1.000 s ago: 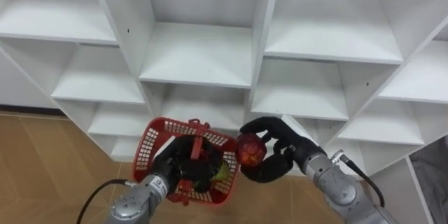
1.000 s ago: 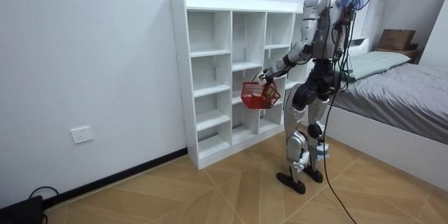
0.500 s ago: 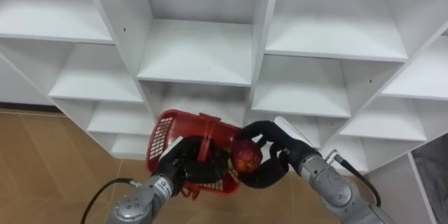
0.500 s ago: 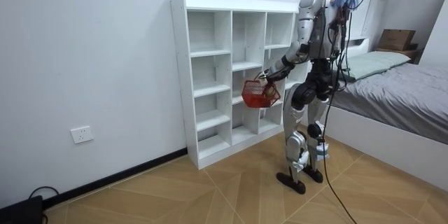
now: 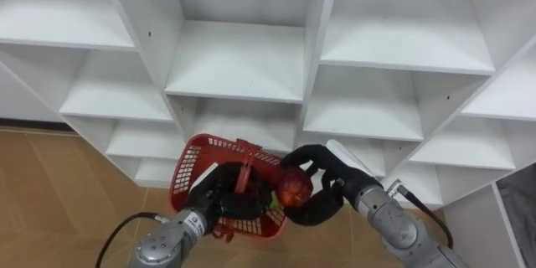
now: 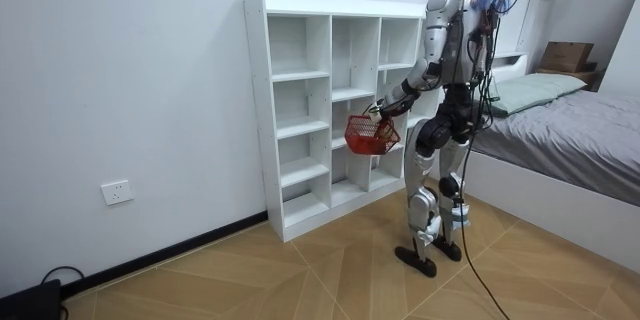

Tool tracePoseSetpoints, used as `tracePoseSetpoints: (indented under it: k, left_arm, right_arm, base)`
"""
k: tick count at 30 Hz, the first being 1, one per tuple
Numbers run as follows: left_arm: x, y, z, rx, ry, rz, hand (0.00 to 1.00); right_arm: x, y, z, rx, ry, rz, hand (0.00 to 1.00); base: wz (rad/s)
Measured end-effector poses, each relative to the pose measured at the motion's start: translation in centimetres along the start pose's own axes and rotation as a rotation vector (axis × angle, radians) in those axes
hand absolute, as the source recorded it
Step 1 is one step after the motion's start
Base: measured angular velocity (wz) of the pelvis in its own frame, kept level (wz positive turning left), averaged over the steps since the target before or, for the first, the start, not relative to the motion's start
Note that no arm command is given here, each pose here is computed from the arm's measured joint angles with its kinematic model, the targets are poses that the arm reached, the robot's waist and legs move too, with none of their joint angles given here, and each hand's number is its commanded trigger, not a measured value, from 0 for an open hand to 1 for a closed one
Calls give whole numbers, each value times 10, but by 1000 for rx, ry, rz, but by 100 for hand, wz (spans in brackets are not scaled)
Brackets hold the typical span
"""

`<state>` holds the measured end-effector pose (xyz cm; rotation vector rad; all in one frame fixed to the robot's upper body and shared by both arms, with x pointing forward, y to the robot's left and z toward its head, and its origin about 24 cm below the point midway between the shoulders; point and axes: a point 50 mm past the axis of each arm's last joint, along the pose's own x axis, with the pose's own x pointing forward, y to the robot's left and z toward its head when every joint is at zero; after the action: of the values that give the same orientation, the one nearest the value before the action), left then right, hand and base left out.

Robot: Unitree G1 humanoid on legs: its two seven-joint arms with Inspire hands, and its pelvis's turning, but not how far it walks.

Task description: Collect fruits from the closet

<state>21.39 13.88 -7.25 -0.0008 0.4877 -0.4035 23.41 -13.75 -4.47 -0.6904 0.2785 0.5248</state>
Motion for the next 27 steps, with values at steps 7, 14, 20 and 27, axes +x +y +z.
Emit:
tracePoseSetpoints:
  k: [7,14,20,27]
  left_arm:
    - [0,1,0,5,2,2,100]
    - [0,1,0,1,-1,3,100]
    - [0,0,1,-3,-4,2,100]
    - [3,-2,10,4,-36,-20,100]
  right_arm:
    - [0,1,0,-3,2,0,100]
    - [1,1,1,-7,0,-8,100]
    - [0,0,0,-10,-1,-11,100]
    - [1,1,1,-86,0,-9,100]
  base:
    - [0]
    - [-1]
    - [0]
    - [0]
